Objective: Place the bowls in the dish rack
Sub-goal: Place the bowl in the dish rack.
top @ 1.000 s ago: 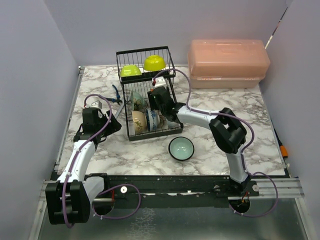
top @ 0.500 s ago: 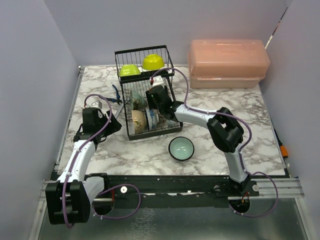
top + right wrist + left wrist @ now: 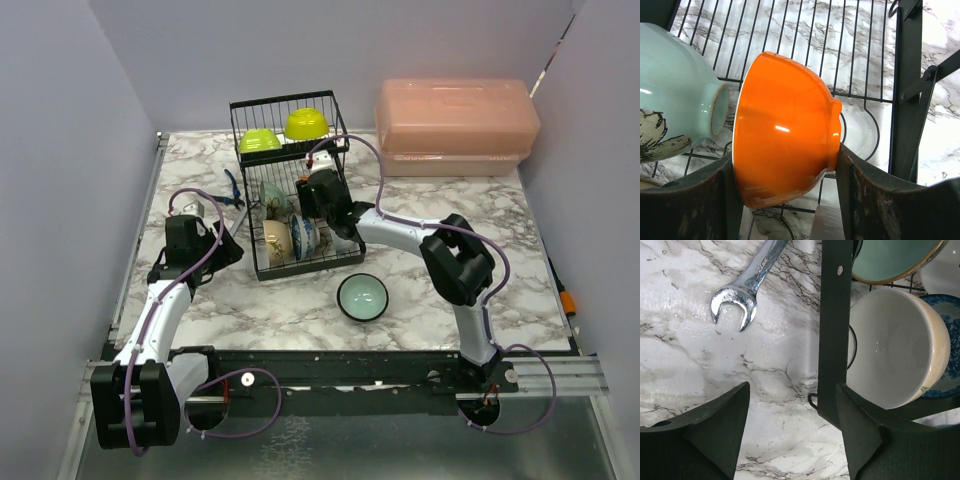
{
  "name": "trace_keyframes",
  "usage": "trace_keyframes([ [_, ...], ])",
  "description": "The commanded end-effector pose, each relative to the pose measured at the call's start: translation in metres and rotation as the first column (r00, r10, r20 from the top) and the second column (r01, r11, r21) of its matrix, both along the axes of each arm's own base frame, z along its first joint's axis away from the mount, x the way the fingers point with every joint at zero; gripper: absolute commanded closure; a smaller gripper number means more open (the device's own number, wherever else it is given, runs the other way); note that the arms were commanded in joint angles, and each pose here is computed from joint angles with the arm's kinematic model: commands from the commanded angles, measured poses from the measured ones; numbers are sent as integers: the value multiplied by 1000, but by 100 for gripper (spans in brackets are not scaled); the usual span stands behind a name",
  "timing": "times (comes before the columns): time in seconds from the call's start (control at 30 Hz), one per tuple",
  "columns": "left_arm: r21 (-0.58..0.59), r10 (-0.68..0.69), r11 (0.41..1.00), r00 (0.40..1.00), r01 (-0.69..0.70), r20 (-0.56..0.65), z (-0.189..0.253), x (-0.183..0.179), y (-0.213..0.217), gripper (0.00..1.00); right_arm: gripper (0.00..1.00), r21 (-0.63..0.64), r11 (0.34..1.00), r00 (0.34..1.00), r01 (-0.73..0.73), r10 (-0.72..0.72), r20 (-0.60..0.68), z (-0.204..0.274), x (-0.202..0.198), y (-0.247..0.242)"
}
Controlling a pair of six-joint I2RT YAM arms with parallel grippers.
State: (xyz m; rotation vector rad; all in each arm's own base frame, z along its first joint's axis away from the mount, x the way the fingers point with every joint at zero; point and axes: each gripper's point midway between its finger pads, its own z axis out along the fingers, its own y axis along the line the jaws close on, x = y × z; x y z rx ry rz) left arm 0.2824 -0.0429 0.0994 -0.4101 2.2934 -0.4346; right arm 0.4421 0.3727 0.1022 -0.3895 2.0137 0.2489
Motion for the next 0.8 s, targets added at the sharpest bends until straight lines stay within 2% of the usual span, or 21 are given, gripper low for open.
trace_keyframes([
  [0.0,-10,-8,1000,1000,8,18,3,3,-4,30,55,65,978,920,-199,209,-331,-76,-79,26],
  [0.17,-7,-7,1000,1000,7,17,3,2,-3,29,39,84,970,919,-226,241,-311,-63,-81,29],
  [0.23,-6,-6,1000,1000,6,17,3,3,-3,29,30,98,971,923,-217,237,-303,-56,-80,29],
  [0.37,-6,-6,1000,1000,6,17,3,3,-3,29,23,133,967,925,-218,248,-289,-45,-81,33],
  [0.4,-6,-5,1000,1000,6,16,2,2,-3,29,18,137,966,925,-217,249,-287,-43,-81,33],
  [0.77,-3,-9,1000,1000,9,18,3,2,-5,29,13,67,995,960,-76,91,-263,-38,-66,11],
])
